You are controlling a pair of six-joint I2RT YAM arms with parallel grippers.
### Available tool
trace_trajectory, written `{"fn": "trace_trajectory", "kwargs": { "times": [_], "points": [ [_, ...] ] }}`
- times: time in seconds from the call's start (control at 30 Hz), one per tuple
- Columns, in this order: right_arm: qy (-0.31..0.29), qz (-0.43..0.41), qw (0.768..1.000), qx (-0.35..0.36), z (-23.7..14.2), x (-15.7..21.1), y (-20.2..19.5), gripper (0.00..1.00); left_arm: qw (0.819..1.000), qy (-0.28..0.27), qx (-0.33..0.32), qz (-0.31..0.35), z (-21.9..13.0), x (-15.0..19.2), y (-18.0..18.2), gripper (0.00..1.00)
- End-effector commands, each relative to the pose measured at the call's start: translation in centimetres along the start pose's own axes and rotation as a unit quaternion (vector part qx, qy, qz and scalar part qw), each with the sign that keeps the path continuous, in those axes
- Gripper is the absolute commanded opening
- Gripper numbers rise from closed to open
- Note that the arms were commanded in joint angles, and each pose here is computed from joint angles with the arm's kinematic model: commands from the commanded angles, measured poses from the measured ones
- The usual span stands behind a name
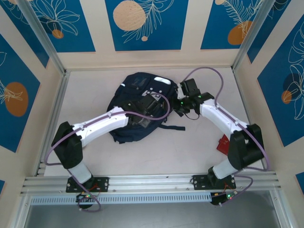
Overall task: Pack the student bag
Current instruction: Unzip the student bag at the center of the table.
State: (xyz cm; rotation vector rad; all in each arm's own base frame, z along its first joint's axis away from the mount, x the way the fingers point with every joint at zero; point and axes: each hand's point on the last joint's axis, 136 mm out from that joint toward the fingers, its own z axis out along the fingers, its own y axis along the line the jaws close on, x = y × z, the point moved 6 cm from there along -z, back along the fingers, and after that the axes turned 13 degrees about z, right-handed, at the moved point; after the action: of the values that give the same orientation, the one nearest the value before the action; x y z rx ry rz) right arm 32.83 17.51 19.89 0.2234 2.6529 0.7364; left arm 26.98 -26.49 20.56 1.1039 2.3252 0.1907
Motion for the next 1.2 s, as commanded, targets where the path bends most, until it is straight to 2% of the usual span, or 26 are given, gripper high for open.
{"fn": "trace_trajectory", "kwargs": {
  "times": [0.0,0.2,0.47,0.57,0.67,0.87,1.03,1.17],
  "points": [
    [0.023,-0.058,0.998,0.02,1.5,-0.3,0.9,0.65,0.997,-0.052,-0.021,-0.043,-1.9,-1.1,1.5,0.0],
    [0.033,-0.088,0.995,0.044,4.1,-1.4,2.2,0.48,0.997,-0.056,-0.019,-0.049,-2.3,-0.8,1.6,0.0],
    [0.034,-0.093,0.993,0.07,5.6,-2.6,2.4,0.52,0.997,-0.056,-0.011,-0.047,-2.2,-0.8,1.4,0.0],
    [0.021,-0.091,0.992,0.09,5.7,-2.9,2.1,0.48,0.997,-0.054,-0.01,-0.048,-2.2,-0.7,1.4,0.0],
    [0.005,-0.089,0.99,0.105,5.3,-3.2,2.1,0.39,0.997,-0.053,-0.01,-0.048,-2.0,-0.7,1.4,0.0],
    [0.013,-0.096,0.993,0.072,5.0,-2.8,3.0,0.33,0.998,-0.05,-0.009,-0.048,-2.1,-0.6,1.4,0.0],
    [0.022,-0.095,0.994,0.054,4.8,-2.5,3.3,0.18,0.998,-0.048,-0.009,-0.05,-2.0,-0.5,1.4,0.0],
    [0.019,-0.09,0.995,0.041,3.9,-2.1,3.5,0.12,0.998,-0.046,-0.007,-0.052,-1.7,-0.5,1.3,0.0]
  ]
}}
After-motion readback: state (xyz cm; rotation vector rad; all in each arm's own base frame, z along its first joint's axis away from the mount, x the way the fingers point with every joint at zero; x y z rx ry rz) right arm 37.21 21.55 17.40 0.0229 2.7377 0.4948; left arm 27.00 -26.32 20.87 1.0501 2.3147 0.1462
